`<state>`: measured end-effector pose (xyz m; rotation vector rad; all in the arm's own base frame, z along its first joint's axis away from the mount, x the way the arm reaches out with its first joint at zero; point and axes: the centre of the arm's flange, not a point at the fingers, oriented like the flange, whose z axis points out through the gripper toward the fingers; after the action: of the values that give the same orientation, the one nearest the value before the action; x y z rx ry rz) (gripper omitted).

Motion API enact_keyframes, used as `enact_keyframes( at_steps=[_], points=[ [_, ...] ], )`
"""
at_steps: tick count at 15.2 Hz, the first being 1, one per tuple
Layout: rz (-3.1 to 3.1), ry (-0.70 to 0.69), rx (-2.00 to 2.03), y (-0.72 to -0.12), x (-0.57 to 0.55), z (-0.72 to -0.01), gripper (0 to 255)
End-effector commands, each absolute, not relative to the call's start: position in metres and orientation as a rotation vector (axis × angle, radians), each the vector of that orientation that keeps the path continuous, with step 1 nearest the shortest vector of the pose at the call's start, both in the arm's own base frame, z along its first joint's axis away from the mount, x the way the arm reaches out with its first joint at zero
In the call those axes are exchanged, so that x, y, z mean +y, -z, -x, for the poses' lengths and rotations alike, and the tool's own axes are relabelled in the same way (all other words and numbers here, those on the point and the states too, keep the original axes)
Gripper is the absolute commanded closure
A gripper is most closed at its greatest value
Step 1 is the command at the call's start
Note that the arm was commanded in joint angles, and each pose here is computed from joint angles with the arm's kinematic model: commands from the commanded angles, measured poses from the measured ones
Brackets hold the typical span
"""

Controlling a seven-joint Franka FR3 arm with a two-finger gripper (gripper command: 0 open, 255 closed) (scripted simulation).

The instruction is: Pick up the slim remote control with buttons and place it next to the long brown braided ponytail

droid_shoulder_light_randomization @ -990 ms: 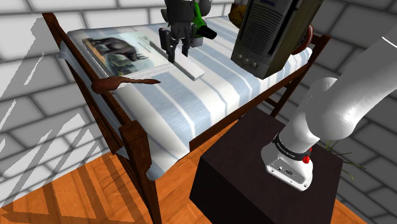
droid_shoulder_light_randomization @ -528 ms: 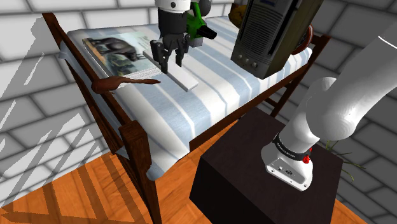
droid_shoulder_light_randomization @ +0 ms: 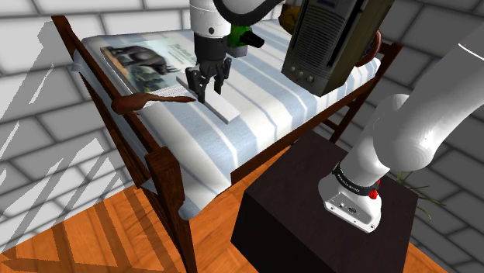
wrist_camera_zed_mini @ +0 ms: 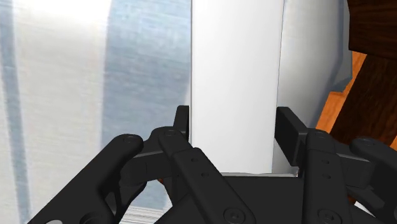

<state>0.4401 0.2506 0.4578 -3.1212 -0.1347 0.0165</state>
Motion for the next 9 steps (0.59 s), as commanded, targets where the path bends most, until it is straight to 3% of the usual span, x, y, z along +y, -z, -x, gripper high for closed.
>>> enact_keyframes(
  at_steps=[1,9],
  points=[
    [3.121,-0.015,-0.135,-0.447,0.251,-0.44,255],
    [3.121,-0.015,-0.135,-0.405,0.251,-0.44,255]
  ],
)
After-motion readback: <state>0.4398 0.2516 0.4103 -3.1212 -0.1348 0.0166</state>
